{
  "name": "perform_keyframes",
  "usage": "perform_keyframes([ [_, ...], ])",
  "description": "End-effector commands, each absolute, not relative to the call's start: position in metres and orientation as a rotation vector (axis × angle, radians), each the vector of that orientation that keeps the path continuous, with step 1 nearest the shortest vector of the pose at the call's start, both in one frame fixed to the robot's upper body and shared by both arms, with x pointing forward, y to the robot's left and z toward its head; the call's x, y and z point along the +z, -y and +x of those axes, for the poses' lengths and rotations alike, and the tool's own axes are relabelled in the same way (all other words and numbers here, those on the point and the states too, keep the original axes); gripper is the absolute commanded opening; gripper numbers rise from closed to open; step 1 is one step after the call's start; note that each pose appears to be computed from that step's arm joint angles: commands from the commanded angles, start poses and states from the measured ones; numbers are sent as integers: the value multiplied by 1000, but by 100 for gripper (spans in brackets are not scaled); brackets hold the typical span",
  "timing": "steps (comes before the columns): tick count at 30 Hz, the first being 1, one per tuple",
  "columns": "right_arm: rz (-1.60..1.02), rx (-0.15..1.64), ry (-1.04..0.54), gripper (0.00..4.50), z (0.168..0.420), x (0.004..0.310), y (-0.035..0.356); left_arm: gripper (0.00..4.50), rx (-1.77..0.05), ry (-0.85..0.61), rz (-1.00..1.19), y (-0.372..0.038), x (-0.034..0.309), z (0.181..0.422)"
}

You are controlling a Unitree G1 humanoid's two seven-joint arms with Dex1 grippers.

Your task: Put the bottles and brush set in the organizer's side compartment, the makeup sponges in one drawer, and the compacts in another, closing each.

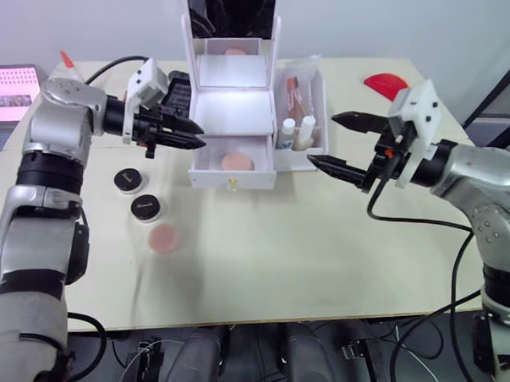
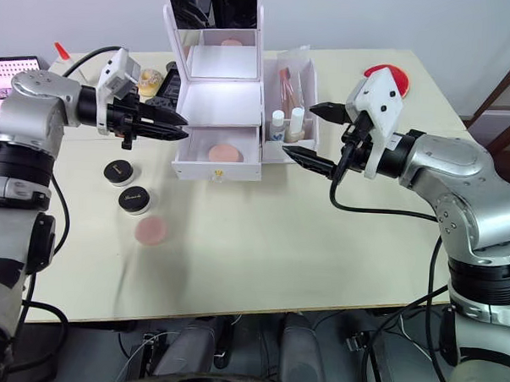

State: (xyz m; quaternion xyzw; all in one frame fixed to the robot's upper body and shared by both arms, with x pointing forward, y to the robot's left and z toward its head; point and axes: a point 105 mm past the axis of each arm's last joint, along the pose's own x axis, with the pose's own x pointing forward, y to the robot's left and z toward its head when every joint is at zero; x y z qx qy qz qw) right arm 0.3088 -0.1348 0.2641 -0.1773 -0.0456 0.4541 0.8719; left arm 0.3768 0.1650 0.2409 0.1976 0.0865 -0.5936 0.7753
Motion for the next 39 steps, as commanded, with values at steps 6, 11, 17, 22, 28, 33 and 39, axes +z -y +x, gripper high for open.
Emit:
perform_keyframes([
  [6, -382, 949, 153, 450, 306, 277, 132, 26, -1293, -132, 438, -163, 256, 373],
  [11, -385, 950, 153, 450, 306, 277, 132, 10, -1294, -131, 431, -164, 255, 371],
  [17, -384, 951, 152, 450, 307, 276, 133, 10, -1326, -170, 516, -156, 242, 369],
  [22, -385, 949, 154, 450, 307, 276, 132, 10, -1352, -199, 619, -148, 233, 372],
  [28, -385, 942, 160, 450, 304, 275, 131, 10, -1368, -201, 677, -141, 234, 379],
  [33, -385, 932, 162, 450, 303, 275, 131, 10, -1383, -188, 689, -136, 240, 382],
  [39, -385, 922, 154, 450, 302, 274, 134, 10, -1393, -150, 604, -137, 247, 379],
])
